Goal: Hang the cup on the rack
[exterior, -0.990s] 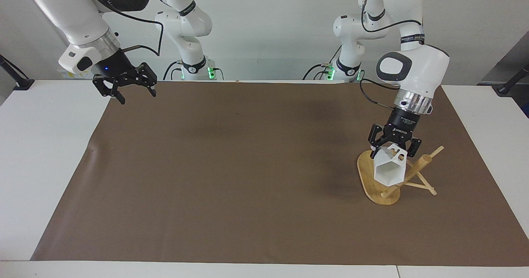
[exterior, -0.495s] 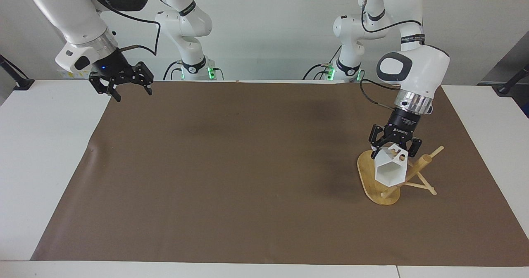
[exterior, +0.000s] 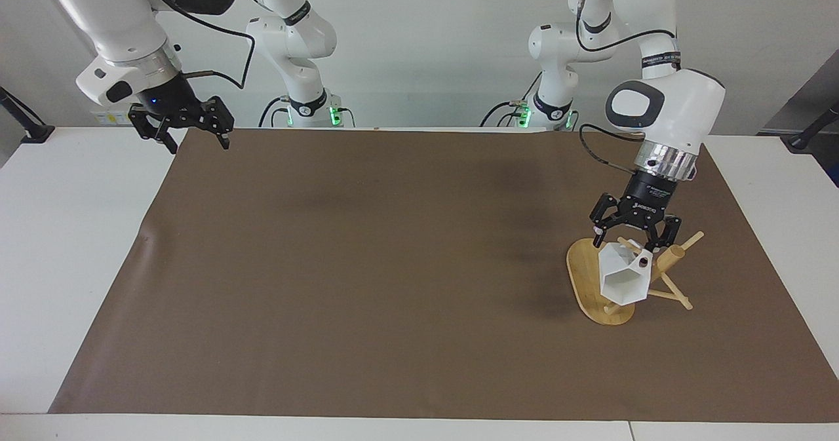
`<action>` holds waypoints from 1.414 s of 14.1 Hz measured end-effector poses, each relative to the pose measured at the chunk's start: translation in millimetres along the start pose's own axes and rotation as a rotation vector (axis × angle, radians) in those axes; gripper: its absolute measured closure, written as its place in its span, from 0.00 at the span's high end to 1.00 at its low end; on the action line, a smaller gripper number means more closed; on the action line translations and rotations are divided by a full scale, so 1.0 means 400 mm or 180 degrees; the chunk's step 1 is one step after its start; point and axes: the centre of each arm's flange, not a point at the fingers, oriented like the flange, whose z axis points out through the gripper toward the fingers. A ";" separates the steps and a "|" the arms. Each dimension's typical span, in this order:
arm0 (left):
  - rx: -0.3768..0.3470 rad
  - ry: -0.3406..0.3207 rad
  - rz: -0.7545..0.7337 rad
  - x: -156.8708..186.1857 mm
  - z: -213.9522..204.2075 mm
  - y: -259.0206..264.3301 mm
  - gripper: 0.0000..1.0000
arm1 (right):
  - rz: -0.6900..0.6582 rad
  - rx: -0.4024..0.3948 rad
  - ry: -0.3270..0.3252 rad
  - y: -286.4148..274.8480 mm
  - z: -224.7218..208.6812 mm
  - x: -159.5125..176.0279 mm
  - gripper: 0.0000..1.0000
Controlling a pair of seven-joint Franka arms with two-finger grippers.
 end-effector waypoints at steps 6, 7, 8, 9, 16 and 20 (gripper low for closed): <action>-0.0079 0.0396 0.0388 -0.009 -0.113 0.056 1.00 | 0.0137 -0.0002 0.0018 -0.001 -0.003 0.001 1.00; -0.0099 0.0479 0.0461 -0.010 -0.135 0.062 1.00 | 0.0145 -0.0003 0.0038 0.002 -0.004 0.003 1.00; -0.0113 0.0585 0.0565 -0.015 -0.158 0.060 1.00 | 0.0155 -0.0004 0.0048 0.007 -0.005 0.003 1.00; -0.0127 0.0694 0.0687 -0.024 -0.181 0.053 1.00 | 0.0165 -0.0004 0.0053 0.011 -0.005 0.003 1.00; 0.0134 0.1006 0.2007 -0.069 -0.296 0.050 1.00 | 0.0313 0.0112 0.0068 0.065 -0.006 -0.004 1.00; 0.0404 0.1065 0.3013 -0.078 -0.355 0.085 1.00 | 0.0278 0.0142 0.0074 0.075 -0.006 -0.005 1.00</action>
